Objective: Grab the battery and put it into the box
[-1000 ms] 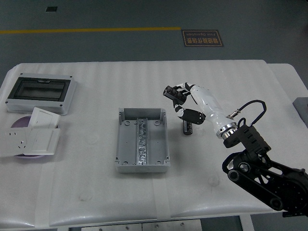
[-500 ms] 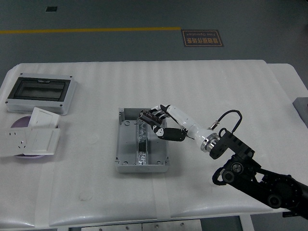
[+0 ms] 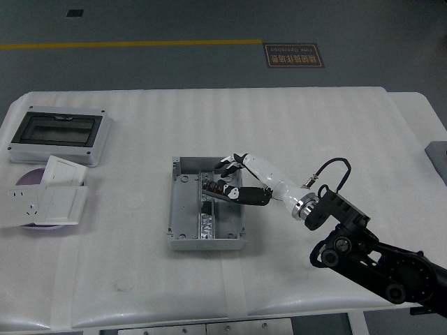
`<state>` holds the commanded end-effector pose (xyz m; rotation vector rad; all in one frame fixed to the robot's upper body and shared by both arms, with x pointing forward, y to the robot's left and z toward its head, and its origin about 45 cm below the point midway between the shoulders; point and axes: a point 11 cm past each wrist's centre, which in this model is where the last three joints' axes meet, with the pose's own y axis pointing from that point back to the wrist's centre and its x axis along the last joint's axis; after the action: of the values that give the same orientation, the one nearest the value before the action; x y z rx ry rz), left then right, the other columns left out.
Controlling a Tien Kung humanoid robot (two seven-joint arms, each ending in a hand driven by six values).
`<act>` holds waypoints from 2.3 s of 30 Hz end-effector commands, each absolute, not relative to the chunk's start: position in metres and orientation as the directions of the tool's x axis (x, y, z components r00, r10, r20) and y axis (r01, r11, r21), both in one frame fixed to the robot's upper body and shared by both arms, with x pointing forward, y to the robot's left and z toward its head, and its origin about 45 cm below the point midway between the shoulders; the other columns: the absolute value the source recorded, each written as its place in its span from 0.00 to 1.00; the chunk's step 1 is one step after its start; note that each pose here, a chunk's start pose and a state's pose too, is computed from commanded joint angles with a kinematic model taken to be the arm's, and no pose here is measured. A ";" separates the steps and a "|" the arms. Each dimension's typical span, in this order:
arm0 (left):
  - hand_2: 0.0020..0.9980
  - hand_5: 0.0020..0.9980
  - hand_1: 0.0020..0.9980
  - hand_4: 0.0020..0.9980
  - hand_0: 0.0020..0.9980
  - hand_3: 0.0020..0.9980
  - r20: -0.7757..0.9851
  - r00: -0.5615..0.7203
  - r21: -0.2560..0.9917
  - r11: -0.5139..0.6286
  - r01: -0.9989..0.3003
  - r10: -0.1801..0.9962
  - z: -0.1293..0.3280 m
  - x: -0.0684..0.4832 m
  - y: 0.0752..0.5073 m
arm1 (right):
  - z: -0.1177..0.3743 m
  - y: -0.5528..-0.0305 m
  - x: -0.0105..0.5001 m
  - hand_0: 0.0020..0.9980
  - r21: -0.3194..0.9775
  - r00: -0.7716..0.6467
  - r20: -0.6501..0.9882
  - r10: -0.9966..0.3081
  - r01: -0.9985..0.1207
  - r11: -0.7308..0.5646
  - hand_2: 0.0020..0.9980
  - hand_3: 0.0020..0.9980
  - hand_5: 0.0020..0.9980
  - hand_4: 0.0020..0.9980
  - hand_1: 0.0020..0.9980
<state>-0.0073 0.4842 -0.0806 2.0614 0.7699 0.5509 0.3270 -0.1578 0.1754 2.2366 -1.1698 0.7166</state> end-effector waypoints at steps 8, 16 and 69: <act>0.58 0.01 0.65 0.63 0.65 0.62 0.099 0.715 0.831 -0.452 0.323 0.692 -0.080 -0.008 0.484 | 0.179 -0.172 0.334 0.88 0.174 0.448 0.664 -0.598 -0.871 -0.460 0.70 0.73 0.39 0.65 0.74; 0.58 0.01 0.65 0.63 0.65 0.61 0.098 0.714 0.830 -0.453 0.325 0.693 -0.080 -0.007 0.485 | 0.169 -0.231 0.356 0.88 0.238 0.376 0.807 -0.455 -0.913 -0.331 0.70 0.73 0.40 0.66 0.74; 0.57 0.00 0.65 0.61 0.65 0.59 0.098 0.718 0.831 -0.453 0.322 0.690 -0.080 -0.003 0.484 | 0.140 -0.242 0.363 0.90 0.369 0.435 0.882 -0.182 -0.877 -0.308 0.71 0.78 0.30 0.69 0.77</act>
<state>-0.0031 0.4840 -0.0800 2.0628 0.7674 0.5436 0.3634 -0.2422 0.1397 1.7588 -0.9145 0.9387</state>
